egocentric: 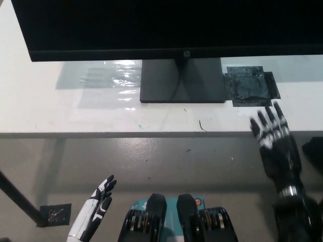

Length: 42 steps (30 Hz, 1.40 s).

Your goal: The monitor is being placed at the center of the desk and the robot uses its right hand to grab on the right side of the monitor and tilt the angle of the montior sideways.

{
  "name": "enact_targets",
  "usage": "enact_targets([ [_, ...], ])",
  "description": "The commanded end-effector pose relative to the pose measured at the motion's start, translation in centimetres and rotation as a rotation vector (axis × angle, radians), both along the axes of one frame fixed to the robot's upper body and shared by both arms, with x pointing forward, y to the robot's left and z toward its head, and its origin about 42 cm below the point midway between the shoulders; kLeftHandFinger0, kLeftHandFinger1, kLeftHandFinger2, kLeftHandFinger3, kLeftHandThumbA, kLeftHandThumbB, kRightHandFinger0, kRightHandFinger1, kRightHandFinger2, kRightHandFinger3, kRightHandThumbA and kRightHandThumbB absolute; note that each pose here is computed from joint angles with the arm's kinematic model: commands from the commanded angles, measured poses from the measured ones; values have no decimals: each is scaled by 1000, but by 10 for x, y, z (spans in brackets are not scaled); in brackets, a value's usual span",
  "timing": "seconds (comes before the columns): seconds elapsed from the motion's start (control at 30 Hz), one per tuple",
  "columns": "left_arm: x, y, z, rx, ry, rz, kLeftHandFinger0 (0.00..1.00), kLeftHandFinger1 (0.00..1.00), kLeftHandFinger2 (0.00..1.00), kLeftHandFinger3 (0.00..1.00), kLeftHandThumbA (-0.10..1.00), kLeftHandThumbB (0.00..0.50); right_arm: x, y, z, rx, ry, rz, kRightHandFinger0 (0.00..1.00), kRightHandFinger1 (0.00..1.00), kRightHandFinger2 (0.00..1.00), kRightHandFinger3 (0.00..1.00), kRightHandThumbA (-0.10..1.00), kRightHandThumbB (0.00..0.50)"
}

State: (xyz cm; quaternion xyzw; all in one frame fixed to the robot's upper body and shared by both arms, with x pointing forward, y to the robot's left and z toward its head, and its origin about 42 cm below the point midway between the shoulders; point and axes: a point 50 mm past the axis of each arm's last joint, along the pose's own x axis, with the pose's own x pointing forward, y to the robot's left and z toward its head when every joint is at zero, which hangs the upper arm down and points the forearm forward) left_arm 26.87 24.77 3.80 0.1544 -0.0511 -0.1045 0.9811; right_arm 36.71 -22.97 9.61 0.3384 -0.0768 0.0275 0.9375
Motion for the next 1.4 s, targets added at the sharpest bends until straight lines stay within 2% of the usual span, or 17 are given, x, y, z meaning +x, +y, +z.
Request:
enact_targets([
  [0.0,10,4,12,-4,-65,-27,1000,1000,1000,1000,1000,356,-97,35,84,-498,-557,-60,1000,1000,1000,1000,1000,392],
  [0.07,10,4,12,-3,-66,-28,1000,1000,1000,1000,1000,357,-109,38,89,-530,-604,-82,1000,1000,1000,1000,1000,387],
  [0.1,10,4,11,0,-64,-24,1000,1000,1000,1000,1000,372,-120,41,98,-547,-638,-97,1000,1000,1000,1000,1000,317],
  [0.23,10,4,11,2,-62,-22,1000,1000,1000,1000,1000,373,-127,43,103,-562,-650,-106,1000,1000,1000,1000,1000,311],
  [0.27,9,5,11,-3,-58,-30,1000,1000,1000,1000,1000,362,-156,59,134,-679,-757,-125,1000,1000,1000,1000,1000,222],
  [0.3,9,5,11,-5,-58,-33,1000,1000,1000,1000,1000,363,-159,62,137,-736,-763,-133,1000,1000,1000,1000,1000,253],
  [0.43,8,5,10,4,-57,-31,1000,1000,1000,1000,1000,367,-167,76,118,-873,-732,-171,1000,1000,1000,1000,1000,285],
  [0.53,7,5,9,2,-51,-35,1000,1000,1000,1000,1000,369,-159,77,95,-917,-681,-191,1000,1000,1000,1000,1000,260],
  [0.67,4,5,8,2,-49,-38,1000,1000,1000,1000,1000,374,-150,73,70,-999,-637,-215,1000,1000,1000,1000,1000,267],
  [0.73,2,2,6,-10,-38,-35,1000,1000,1000,1000,1000,371,-130,64,28,-1099,-516,-194,1000,1000,1000,1000,1000,285],
  [0.83,2,2,5,-11,-37,-35,1000,1000,1000,1000,1000,372,-129,64,24,-1108,-520,-197,1000,1000,1000,1000,1000,287],
  [0.87,-5,3,3,4,-32,-28,1000,1000,1000,1000,1000,362,-111,63,-10,-1137,-408,-119,1000,1000,1000,1000,1000,281],
  [0.9,-18,5,-2,9,-16,-24,1000,1000,1000,1000,1000,362,-118,65,-20,-1133,-372,-91,1000,1000,1000,1000,1000,294],
  [1.07,-17,3,-2,13,-17,-33,1000,1000,1000,1000,1000,346,-113,61,-25,-1134,-359,-96,1000,1000,1000,1000,1000,288],
  [1.13,-18,5,0,-4,-15,-37,1000,1000,1000,1000,1000,351,-110,70,-31,-1117,-346,-69,1000,1000,1000,1000,1000,260],
  [1.37,-16,3,0,15,-17,-52,1000,1000,1000,1000,1000,327,-117,82,-36,-1104,-360,-34,1000,1000,1000,1000,1000,247],
])
